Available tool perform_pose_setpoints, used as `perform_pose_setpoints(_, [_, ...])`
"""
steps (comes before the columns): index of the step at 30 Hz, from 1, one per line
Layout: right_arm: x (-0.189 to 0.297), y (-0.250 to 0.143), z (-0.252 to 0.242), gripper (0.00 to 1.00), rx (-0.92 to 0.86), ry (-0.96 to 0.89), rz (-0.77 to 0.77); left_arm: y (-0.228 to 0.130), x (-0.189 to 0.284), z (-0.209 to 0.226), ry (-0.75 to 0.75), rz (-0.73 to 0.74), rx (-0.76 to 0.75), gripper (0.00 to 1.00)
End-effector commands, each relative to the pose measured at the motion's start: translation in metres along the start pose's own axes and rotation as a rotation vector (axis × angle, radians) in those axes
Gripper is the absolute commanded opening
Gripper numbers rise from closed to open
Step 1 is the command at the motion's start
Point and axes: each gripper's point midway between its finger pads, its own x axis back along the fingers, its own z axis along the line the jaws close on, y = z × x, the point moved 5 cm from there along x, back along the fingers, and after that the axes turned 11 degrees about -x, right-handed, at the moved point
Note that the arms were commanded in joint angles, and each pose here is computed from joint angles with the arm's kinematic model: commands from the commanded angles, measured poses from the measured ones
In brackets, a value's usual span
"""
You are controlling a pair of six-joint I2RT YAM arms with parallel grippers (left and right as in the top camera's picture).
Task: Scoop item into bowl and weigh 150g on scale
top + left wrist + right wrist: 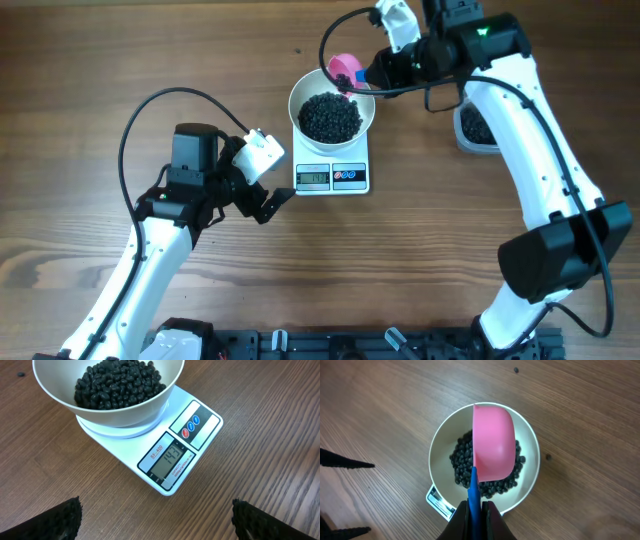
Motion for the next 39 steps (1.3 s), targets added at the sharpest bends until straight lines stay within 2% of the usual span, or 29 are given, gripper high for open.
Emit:
perform_pose_setpoints(1, [0.022,0.010,0.015,0.04,0.018,0.044,-0.062,-0.003,-0.001,0.000,-0.003,0.005,0.013,1.00])
perform_pose_setpoints(26, [0.020,0.006,0.017,0.04,0.044,0.031,-0.042,-0.003,-0.001,0.000,-0.003,0.005,0.013,1.00])
perform_pose_setpoints(31, [0.013,0.004,0.023,0.04,0.080,-0.062,-0.033,-0.003,-0.001,0.000,-0.003,0.005,0.013,1.00])
perform_pose_setpoints(39, [0.011,0.002,0.025,0.04,0.096,-0.097,-0.024,-0.003,-0.001,0.000,-0.003,0.005,0.013,1.00])
